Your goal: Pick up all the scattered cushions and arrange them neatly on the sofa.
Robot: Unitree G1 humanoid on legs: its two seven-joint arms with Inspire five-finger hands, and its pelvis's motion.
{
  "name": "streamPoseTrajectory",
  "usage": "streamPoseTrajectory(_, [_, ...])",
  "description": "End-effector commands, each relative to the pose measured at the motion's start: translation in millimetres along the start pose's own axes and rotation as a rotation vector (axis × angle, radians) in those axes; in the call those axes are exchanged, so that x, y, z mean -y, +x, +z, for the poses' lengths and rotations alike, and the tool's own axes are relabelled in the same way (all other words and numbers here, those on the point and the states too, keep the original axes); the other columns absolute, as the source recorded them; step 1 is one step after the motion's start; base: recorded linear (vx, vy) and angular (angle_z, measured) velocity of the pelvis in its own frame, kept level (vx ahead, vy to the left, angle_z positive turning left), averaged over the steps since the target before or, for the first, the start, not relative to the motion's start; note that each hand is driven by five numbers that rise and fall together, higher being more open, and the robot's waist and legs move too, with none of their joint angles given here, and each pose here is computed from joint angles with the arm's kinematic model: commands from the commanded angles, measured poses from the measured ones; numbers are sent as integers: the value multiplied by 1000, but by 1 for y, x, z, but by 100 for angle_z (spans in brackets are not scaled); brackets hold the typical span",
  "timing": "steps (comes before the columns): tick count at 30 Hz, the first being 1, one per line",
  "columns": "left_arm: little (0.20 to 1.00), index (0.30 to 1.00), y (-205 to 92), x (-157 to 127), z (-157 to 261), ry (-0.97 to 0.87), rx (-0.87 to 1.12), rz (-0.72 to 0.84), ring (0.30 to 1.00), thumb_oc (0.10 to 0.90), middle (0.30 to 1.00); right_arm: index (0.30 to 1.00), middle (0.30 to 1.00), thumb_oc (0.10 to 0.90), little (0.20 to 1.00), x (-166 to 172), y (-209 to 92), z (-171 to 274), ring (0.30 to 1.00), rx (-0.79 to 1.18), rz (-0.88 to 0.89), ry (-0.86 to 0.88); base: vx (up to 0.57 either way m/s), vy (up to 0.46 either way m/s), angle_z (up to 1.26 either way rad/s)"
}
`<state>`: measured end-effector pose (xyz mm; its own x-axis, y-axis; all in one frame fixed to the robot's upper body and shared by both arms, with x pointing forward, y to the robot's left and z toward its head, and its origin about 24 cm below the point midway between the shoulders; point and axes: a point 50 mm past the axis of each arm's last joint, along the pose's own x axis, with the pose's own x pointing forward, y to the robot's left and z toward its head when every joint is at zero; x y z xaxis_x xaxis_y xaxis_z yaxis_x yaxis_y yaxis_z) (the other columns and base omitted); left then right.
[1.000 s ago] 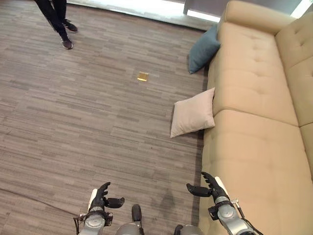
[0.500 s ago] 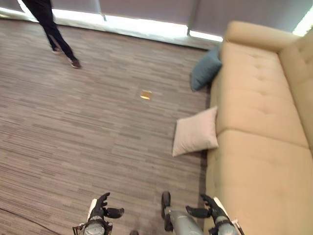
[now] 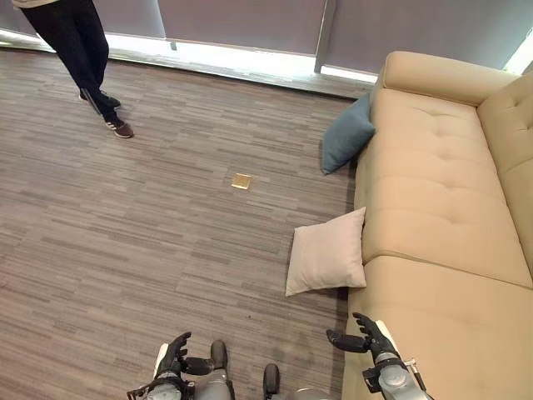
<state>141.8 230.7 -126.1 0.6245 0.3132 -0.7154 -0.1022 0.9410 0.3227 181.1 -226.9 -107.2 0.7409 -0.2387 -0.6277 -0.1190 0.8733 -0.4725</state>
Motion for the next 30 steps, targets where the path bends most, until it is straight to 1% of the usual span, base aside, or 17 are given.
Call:
streamPoseTrajectory(1, [900,900,-1,-20,18,3,109,48,900,800,900,900,900,800,900,18,1,15,900,96,-70,-15,364,214,-34])
streamPoseTrajectory(7, [900,900,0,-20,17,68,109,32,900,800,900,900,900,800,900,6,-1,10,900,83,-23,-55,326,254,-38])
streamPoseTrajectory(11, [900,900,3,-28,33,129,164,48,900,800,900,900,900,800,900,-3,0,23,900,126,4,-61,165,223,-6])
streamPoseTrajectory(15, [900,900,4,-23,39,116,186,30,900,800,900,900,900,800,900,-6,1,25,900,131,20,-72,297,149,4])
streamPoseTrajectory(23, [900,900,6,-20,42,128,184,20,900,800,900,900,900,800,900,1,2,16,900,89,5,-87,286,12,19])
streamPoseTrajectory(30, [900,900,2,-6,44,182,214,-47,900,800,900,900,900,800,900,11,-3,3,900,65,-35,-29,315,-76,27])
